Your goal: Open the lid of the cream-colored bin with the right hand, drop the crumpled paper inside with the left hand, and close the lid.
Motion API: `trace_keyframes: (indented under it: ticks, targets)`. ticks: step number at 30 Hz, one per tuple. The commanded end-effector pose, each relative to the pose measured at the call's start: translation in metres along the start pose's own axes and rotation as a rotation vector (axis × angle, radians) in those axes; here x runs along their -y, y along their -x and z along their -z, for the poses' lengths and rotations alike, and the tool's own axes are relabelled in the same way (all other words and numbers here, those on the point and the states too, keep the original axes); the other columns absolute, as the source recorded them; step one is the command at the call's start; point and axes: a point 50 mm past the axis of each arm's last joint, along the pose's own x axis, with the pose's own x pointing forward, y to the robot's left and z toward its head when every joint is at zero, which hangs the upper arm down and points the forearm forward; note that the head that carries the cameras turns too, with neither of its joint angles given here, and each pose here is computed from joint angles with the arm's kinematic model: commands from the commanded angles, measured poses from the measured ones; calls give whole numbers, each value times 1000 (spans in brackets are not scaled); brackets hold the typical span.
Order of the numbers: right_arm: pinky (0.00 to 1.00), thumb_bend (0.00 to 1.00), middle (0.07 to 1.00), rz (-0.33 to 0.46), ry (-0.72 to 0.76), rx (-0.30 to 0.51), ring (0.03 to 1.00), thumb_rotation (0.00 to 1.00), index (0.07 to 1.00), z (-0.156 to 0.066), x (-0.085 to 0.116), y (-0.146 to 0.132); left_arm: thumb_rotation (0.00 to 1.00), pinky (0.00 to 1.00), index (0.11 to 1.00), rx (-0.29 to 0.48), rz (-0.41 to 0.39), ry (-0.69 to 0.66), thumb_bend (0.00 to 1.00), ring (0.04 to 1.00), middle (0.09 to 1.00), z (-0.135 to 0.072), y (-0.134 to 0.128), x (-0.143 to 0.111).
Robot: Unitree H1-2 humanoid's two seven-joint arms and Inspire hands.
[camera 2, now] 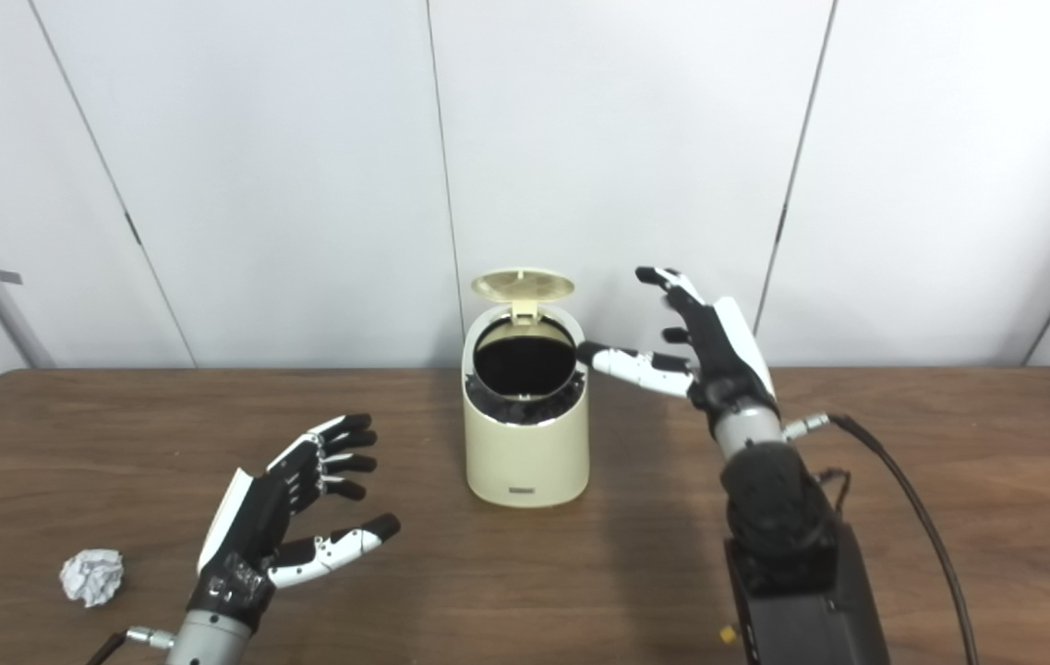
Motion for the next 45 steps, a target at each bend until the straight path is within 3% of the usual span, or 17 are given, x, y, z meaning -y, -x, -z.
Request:
trace_keyframes:
  ticks: [1, 6, 13, 21, 26, 29, 34, 39, 45]
  targets:
    - [782, 641, 1000, 42, -14, 91, 935, 411, 865, -11, 12, 3, 141, 622, 829, 74, -9, -1, 735, 729, 800, -13, -8, -2]
    - [683, 672, 887, 42, -21, 78, 823, 456, 870, 16, 11, 20, 145, 618, 829, 74, -11, 2, 739, 728, 799, -13, -9, -1]
    - [657, 745, 905, -44, -42, 143, 820, 445, 895, 54, 9, 47, 152, 615, 833, 77, -14, -9, 737, 727, 804, -15, -10, -2]
    - [760, 799, 949, -120, 5, 187, 870, 379, 933, 85, 16, 76, 169, 586, 828, 94, -18, -17, 742, 709, 795, -17, -11, 13]
    - [839, 766, 977, -117, 6, 140, 906, 285, 959, 94, 25, 79, 172, 611, 833, 68, -19, 9, 767, 729, 802, -14, -10, 26]
    - [811, 757, 989, -121, -22, 114, 908, 262, 966, 93, 29, 79, 161, 608, 839, 65, -45, -8, 765, 742, 808, -14, -8, 28]
    - [715, 751, 994, -137, -18, 122, 889, 281, 955, 89, 32, 78, 111, 567, 825, 81, -93, -147, 750, 725, 800, -22, -3, 18]
    - [584, 787, 944, -130, 40, 131, 830, 344, 922, 87, 33, 76, 103, 580, 812, 43, -82, -334, 725, 724, 809, -41, 10, -13]
    - [454, 813, 898, -133, 47, 132, 790, 370, 898, 88, 33, 73, 44, 567, 753, 0, -68, -578, 756, 672, 730, -57, 28, -53]
